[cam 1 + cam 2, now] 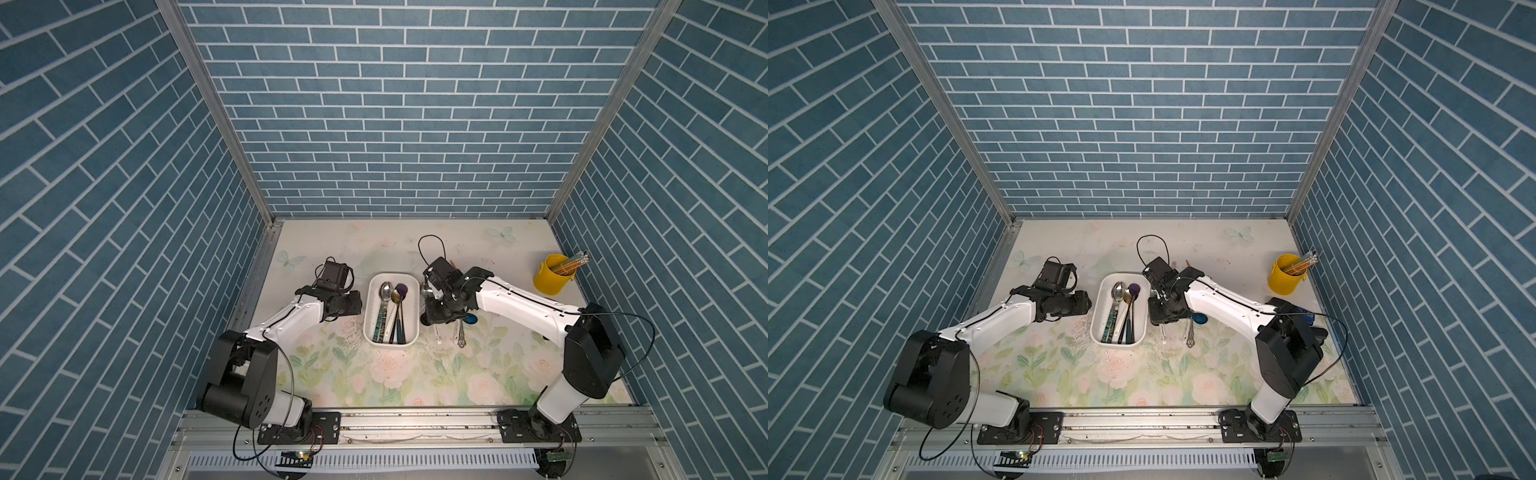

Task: Put the spoon into the storage box
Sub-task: Adjust the storage box at the center of the board, then place the spoon in the storage box.

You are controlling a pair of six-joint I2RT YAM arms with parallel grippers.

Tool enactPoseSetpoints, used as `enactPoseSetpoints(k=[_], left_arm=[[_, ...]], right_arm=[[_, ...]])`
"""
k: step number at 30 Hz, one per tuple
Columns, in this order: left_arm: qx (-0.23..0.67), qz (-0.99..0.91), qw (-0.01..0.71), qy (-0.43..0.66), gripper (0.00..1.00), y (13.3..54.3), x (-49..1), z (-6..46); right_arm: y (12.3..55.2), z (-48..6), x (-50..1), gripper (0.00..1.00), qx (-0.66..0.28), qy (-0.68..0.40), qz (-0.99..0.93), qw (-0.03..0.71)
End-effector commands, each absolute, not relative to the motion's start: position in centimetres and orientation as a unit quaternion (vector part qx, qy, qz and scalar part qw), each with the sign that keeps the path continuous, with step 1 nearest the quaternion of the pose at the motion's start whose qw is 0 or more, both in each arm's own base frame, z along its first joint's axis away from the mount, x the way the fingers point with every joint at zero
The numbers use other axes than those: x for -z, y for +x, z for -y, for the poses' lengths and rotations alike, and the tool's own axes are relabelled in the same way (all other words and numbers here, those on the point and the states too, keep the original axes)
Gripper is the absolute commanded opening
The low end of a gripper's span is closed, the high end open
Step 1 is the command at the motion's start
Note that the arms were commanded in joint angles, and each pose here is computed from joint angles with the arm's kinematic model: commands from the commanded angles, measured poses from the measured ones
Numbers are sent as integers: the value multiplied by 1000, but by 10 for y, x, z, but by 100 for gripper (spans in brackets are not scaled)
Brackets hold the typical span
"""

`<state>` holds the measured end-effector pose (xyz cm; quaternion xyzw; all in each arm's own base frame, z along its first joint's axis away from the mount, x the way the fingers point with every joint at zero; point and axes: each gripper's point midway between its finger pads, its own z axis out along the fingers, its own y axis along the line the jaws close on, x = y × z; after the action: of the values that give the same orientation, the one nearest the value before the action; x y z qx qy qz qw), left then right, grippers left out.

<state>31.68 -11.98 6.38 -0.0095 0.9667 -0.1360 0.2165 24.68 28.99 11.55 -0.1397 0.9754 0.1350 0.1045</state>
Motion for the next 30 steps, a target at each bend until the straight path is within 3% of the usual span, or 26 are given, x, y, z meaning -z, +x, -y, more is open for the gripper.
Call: enactPoseSetpoints(k=[1, 14, 30], left_arm=[[144, -969, 202, -9, 49, 310, -54, 121], [190, -966, 173, -8, 48, 277, -41, 142], [185, -966, 180, 12, 48, 269, -49, 159]], right_arm=[[263, -305, -117, 4, -129, -175, -970, 112], [288, -372, -93, 4, -193, -207, -956, 81], [278, -361, -41, 5, -162, -187, -968, 32]])
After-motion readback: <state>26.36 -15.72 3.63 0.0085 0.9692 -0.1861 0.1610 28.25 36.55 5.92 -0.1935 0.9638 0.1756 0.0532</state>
